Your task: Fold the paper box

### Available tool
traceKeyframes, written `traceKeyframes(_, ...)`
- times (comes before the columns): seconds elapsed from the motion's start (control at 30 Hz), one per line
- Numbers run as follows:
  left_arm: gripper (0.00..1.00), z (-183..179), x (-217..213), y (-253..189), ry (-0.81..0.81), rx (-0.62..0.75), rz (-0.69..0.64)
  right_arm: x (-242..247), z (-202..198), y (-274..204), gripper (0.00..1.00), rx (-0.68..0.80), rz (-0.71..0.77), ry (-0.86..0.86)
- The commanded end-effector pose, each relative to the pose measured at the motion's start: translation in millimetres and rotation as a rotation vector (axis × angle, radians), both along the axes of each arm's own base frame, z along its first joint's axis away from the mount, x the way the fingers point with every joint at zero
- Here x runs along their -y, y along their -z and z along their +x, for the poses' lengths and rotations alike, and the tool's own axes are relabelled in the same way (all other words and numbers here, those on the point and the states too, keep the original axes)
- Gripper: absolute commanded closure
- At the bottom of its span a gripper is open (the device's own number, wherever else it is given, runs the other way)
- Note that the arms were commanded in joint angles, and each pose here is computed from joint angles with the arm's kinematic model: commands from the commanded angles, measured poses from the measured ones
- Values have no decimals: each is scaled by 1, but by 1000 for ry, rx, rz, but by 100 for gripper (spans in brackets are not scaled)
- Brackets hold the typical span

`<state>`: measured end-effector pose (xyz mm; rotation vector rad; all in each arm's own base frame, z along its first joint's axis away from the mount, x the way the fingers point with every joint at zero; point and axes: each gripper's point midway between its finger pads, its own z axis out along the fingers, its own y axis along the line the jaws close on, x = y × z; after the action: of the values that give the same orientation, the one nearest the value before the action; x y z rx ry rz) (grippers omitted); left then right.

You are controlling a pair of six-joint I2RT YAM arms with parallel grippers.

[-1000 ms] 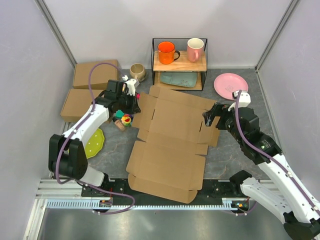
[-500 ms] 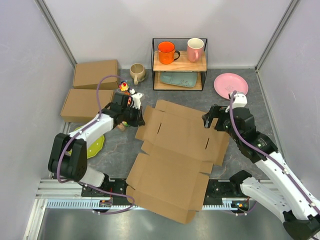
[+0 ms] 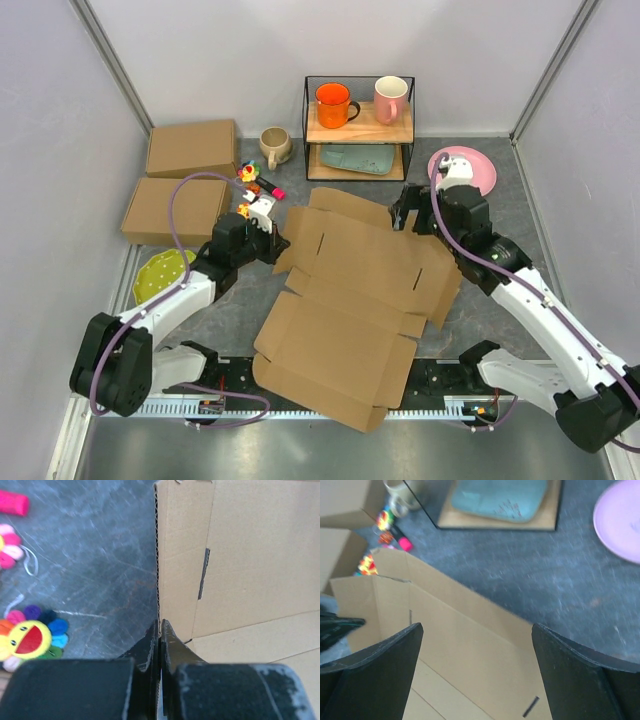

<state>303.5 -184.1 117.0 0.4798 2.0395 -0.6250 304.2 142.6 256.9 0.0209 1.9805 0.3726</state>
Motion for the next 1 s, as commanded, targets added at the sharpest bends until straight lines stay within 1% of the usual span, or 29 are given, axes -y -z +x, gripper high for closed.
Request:
traceKeyframes(0.0,98,37,-7,-57,-161,292,-91,-30,20,-78,2,222,69,-126)
traceKeyframes(0.07,98,40,-11,-52,-190,307,-80,-43,32,-72,4,206,47,-170)
traceKeyframes(0.1,98,43,-12,-57,-208,333,-87,-47,37,-80,4,219,47,-178)
traceKeyframes(0.17,98,41,-10,-51,-202,332,-87,-55,50,-71,5,206,5,-202)
traceKeyframes(0.27,98,35,-7,-45,-175,360,-72,-64,64,-61,5,226,-31,-217)
traceKeyframes(0.33,98,31,-5,-41,-159,373,-61,-73,67,-62,5,257,-54,-263)
traceKeyframes(0.5,98,23,8,-33,-83,364,-48,-83,79,-41,4,249,-187,-325)
traceKeyframes(0.6,98,18,15,-29,-48,359,-38,-89,85,-30,3,250,-195,-348)
traceKeyframes(0.63,98,17,16,-27,-39,359,-31,-91,88,-24,4,250,-230,-364)
traceKeyframes(0.83,98,11,23,-23,8,355,-10,-104,100,-2,3,236,-312,-415)
traceKeyframes(0.97,98,6,24,-22,24,349,0,-111,103,10,5,223,-357,-466)
